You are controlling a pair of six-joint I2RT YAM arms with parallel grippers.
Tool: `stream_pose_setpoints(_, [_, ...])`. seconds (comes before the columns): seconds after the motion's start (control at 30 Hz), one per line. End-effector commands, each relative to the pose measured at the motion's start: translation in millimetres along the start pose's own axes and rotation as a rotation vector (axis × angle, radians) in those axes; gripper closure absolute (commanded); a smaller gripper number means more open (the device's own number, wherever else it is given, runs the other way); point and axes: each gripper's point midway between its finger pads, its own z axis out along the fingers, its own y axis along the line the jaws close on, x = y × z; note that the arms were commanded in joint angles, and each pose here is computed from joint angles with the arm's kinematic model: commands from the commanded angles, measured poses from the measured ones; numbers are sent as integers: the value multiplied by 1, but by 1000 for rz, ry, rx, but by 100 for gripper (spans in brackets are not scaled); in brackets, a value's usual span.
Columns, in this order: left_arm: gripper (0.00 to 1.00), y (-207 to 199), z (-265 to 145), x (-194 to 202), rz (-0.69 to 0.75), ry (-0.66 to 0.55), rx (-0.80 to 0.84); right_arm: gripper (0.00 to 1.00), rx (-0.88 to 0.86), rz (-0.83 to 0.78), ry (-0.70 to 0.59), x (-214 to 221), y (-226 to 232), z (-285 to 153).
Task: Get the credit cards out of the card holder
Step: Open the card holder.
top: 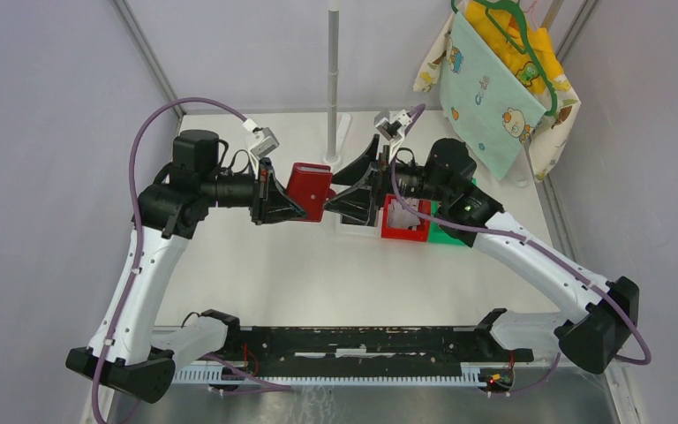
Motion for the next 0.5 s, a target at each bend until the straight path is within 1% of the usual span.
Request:
stream_pose_setpoints(0.0, [98, -23, -10, -12, 133, -39, 64, 2, -130, -67, -23, -20, 28, 1])
stream_pose_setpoints(0.1, [98, -26, -12, -11, 146, -38, 76, 3, -107, -42, 7, -17, 19, 7])
stream_pose_setpoints(0.13, [98, -29, -13, -11, 149, -37, 85, 5, -103, -33, 19, -14, 16, 9])
stream_pose_setpoints(0.27, [98, -35, -15, -10, 164, -34, 103, 18, -70, -34, 83, -2, 5, 12])
stream_pose_setpoints(0.37, [98, -36, -16, -8, 177, -29, 104, 30, -79, -59, 95, 1, 8, 7])
stream_pose_setpoints(0.47, [98, -37, -16, -8, 182, -25, 113, 39, -108, -84, 109, 5, 14, 3])
